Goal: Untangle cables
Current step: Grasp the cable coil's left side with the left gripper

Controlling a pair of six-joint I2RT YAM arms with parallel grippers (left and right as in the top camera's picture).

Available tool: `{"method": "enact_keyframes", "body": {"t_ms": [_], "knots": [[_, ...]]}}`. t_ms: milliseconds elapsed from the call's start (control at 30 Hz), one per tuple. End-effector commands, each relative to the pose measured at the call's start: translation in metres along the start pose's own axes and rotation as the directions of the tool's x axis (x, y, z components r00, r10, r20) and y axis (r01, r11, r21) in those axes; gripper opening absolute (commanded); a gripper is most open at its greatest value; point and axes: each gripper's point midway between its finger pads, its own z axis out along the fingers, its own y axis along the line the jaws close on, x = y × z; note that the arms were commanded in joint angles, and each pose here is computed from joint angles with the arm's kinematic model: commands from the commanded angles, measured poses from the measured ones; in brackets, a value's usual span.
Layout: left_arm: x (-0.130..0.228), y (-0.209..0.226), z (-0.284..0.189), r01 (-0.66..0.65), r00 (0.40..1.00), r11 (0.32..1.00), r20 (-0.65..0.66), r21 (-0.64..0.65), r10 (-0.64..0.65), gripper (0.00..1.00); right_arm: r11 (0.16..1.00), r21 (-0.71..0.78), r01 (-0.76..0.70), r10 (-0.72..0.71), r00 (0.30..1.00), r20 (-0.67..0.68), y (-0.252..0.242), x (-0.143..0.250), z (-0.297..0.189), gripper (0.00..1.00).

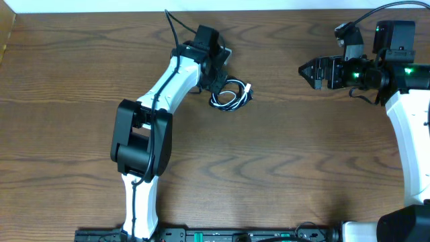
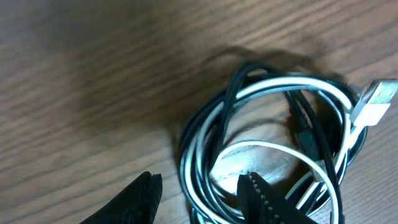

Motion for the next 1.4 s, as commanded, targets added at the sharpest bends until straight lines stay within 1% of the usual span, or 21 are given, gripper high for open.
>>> {"method": "enact_keyframes", "body": {"t_ms": [0,100,233,633,733,833,867,967,1033,1067,1133,1200,1300,1367], "knots": [[0.006,-0.002,0.011,-0.008,1.0,1.0,-0.013,0.027,0.008,0.45,1.0,-0.001,0.0,0.0,1.0,0.014,0.004,-0.006,-0.004,0.99],[0.004,-0.001,0.015,-0.008,1.0,1.0,0.004,0.024,0.008,0.45,1.0,-0.001,-0.001,0.001,1.0,0.013,0.004,-0.006,-0.004,0.99],[0.004,0.0,0.022,0.041,0.999,0.999,0.029,0.023,-0.042,0.45,1.0,-0.001,-0.001,0.001,1.0,0.012,0.004,-0.006,-0.004,0.99],[0.02,-0.002,0.033,0.069,0.998,0.997,-0.002,0.027,-0.069,0.41,1.0,0.031,-0.004,0.003,1.0,0.009,-0.001,-0.005,-0.005,0.99],[0.021,-0.003,0.035,0.068,0.998,0.997,-0.002,0.028,-0.067,0.34,0.999,0.036,-0.005,0.004,1.0,0.007,-0.002,-0.005,-0.004,0.99],[0.021,-0.003,0.035,0.067,0.998,0.997,-0.001,0.028,-0.067,0.32,0.999,0.037,-0.006,0.006,1.0,0.005,-0.002,-0.004,-0.004,0.99],[0.021,-0.003,0.035,0.067,0.998,0.997,-0.001,0.028,-0.067,0.3,0.999,0.036,-0.006,0.006,1.0,0.004,-0.002,-0.004,-0.005,0.99],[0.021,-0.003,0.035,0.067,0.998,0.997,-0.001,0.028,-0.067,0.2,0.999,0.036,-0.008,0.008,1.0,0.002,-0.002,-0.003,-0.005,0.99],[0.021,-0.003,0.035,0.066,0.998,0.997,-0.002,0.028,-0.066,0.08,0.999,0.035,-0.007,0.007,1.0,0.001,-0.002,-0.003,-0.004,0.99],[0.021,-0.004,0.034,0.068,0.998,0.997,-0.001,0.03,-0.068,0.08,0.999,0.034,-0.012,0.012,1.0,0.0,-0.001,-0.003,-0.004,0.99],[0.017,-0.01,0.028,0.067,0.998,0.996,0.011,0.061,-0.068,0.07,0.999,0.029,-0.015,0.015,1.0,-0.002,0.002,-0.003,-0.003,0.99],[0.005,-0.025,0.011,0.062,0.996,0.989,0.052,0.138,-0.069,0.07,0.999,0.025,-0.02,0.02,1.0,-0.006,0.005,-0.002,-0.001,0.99],[-0.02,-0.049,-0.031,0.037,0.985,0.967,0.152,0.252,-0.078,0.07,1.0,0.012,-0.006,0.006,1.0,-0.012,0.012,-0.001,0.002,0.99],[-0.032,-0.059,-0.056,0.03,0.975,0.956,0.203,0.292,-0.092,0.08,1.0,0.005,0.004,-0.004,1.0,-0.013,0.017,-0.001,0.004,0.99]]}}
